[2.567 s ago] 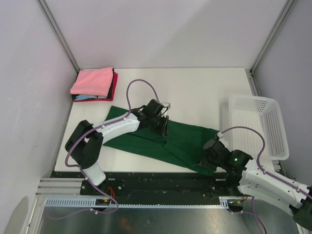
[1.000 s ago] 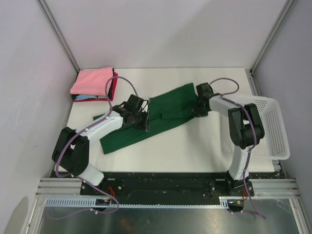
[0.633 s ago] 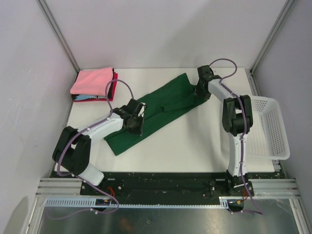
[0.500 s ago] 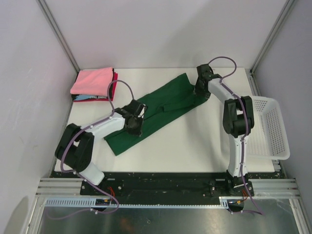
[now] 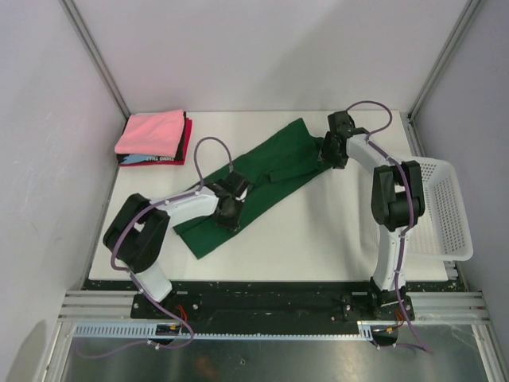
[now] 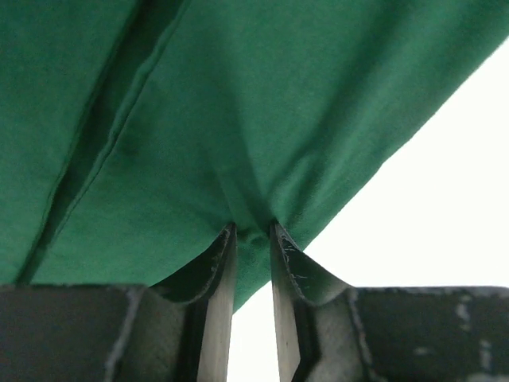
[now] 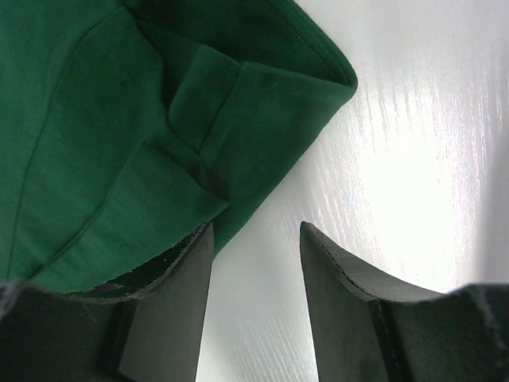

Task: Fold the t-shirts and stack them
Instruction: Rotate the tshirt 85 degrees

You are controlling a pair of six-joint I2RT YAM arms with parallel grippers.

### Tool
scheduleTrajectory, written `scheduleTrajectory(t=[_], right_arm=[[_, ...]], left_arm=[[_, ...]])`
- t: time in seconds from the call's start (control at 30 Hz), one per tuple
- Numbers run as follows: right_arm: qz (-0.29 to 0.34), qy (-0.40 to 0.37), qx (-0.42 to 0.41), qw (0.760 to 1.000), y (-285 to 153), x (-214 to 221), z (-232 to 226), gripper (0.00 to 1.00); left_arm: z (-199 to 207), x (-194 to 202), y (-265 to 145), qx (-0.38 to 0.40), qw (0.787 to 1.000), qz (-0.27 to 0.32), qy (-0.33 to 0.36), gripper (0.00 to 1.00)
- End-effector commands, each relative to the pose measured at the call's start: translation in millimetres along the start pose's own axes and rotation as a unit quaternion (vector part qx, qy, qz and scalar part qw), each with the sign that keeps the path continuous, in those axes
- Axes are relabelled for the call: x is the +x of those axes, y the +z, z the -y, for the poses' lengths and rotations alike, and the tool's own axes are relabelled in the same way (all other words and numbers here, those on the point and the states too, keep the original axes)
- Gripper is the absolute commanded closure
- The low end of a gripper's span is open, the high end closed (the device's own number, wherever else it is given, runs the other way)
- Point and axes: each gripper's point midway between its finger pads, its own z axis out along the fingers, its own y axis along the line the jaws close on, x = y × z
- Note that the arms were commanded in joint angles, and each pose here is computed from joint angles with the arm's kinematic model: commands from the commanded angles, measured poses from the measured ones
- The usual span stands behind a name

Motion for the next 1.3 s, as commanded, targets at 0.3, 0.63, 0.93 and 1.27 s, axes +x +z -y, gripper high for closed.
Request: scheduleTrajectory(t=[0.3,0.63,0.93,1.27], right_arm=[[0.044,0.057,0.002,0.997,34,-50,8,0.49],[0.063,0.059,0.005,0.996,41,-80,8,0.48],[0.065,0.073,-0.024,0.995,-18,-60,4,0.48],[0.032,0.050,-0.084,0.995,-33,0,-45,0.52]], left_arm=[[165,8,-21,0.172,0.984,-0.040,0.016,0.73],[258,-18,-31,0.264,0.964,-0.032,0.023,0.73],[238,-30,-63,0.255,0.966,0.029,0.037,0.73],[122,-2,-50,0.116,0.990,0.076,-0.003,0.73]])
